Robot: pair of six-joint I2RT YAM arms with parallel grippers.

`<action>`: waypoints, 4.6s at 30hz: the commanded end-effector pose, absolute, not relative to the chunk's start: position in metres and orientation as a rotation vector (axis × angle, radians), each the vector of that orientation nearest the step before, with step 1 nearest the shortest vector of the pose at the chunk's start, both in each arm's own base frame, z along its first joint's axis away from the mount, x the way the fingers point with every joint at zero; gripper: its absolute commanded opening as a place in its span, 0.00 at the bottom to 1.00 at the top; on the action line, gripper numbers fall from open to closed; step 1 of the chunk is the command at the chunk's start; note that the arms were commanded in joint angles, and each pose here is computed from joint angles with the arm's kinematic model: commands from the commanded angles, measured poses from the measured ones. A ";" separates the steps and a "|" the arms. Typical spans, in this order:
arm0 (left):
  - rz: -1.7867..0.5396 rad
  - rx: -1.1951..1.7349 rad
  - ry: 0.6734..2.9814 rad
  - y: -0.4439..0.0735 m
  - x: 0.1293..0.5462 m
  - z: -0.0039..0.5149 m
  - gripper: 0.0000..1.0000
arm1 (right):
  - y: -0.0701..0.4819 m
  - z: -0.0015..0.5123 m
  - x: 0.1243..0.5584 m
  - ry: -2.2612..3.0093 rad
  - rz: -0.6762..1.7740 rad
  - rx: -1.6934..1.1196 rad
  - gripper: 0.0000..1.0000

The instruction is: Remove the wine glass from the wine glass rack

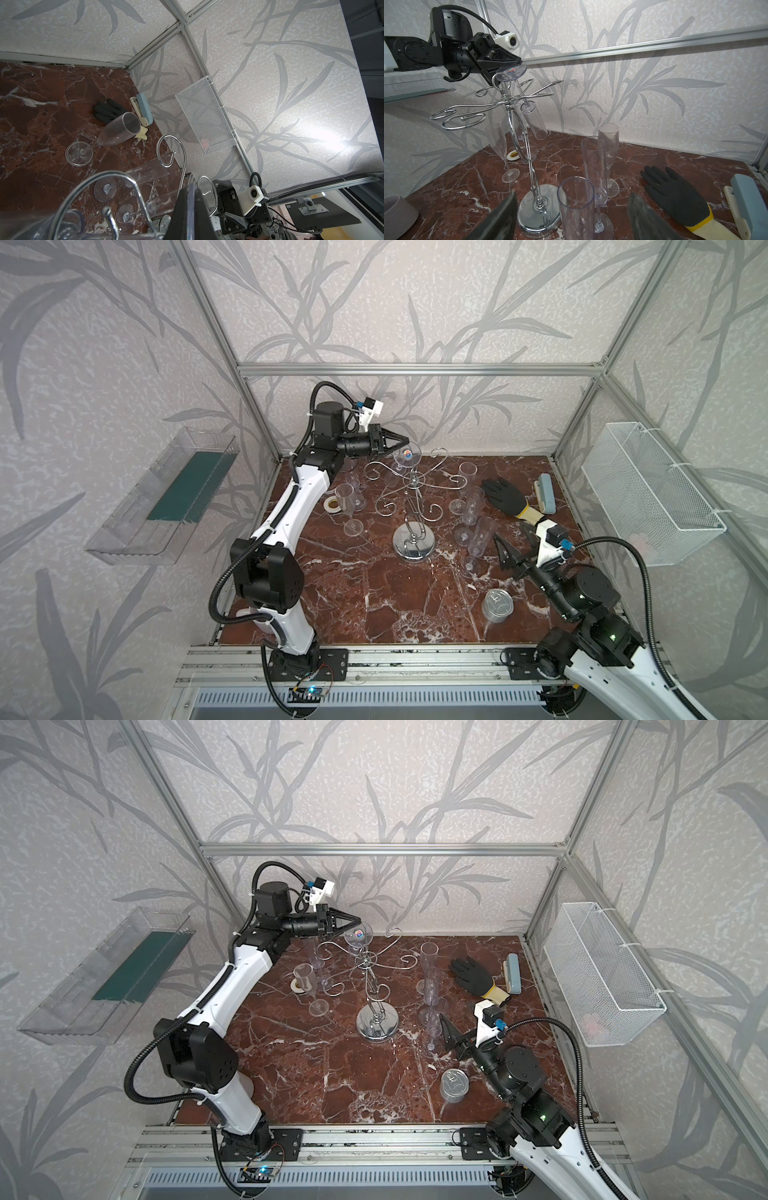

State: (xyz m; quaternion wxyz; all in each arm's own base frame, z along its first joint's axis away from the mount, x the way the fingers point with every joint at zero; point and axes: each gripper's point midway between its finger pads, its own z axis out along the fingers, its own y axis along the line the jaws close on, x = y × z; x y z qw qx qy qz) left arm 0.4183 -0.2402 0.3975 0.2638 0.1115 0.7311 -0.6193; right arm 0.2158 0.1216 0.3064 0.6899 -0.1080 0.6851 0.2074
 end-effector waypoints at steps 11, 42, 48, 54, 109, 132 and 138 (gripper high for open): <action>-1.749 0.341 1.746 -0.215 0.405 0.455 0.00 | 0.118 0.305 0.217 1.531 0.455 -0.219 0.82; -1.668 0.357 1.589 -0.186 0.419 0.494 0.00 | 0.117 0.311 0.217 1.524 0.447 -0.222 0.82; -1.560 0.394 1.549 -0.183 0.410 0.504 0.00 | 0.114 0.314 0.218 1.522 0.430 -0.214 0.82; -1.343 0.421 1.517 -0.175 0.393 0.515 0.00 | 0.116 0.325 0.218 1.503 0.427 -0.230 0.82; 0.567 1.392 0.628 -0.313 0.197 0.412 0.00 | 0.284 0.457 0.223 1.550 0.964 -0.791 0.76; 0.589 1.442 0.626 -0.315 0.193 0.400 0.00 | 0.324 0.455 0.216 1.495 0.990 -0.896 0.18; 0.586 1.447 0.622 -0.316 0.192 0.398 0.00 | 0.323 0.453 0.219 1.496 0.958 -0.886 0.00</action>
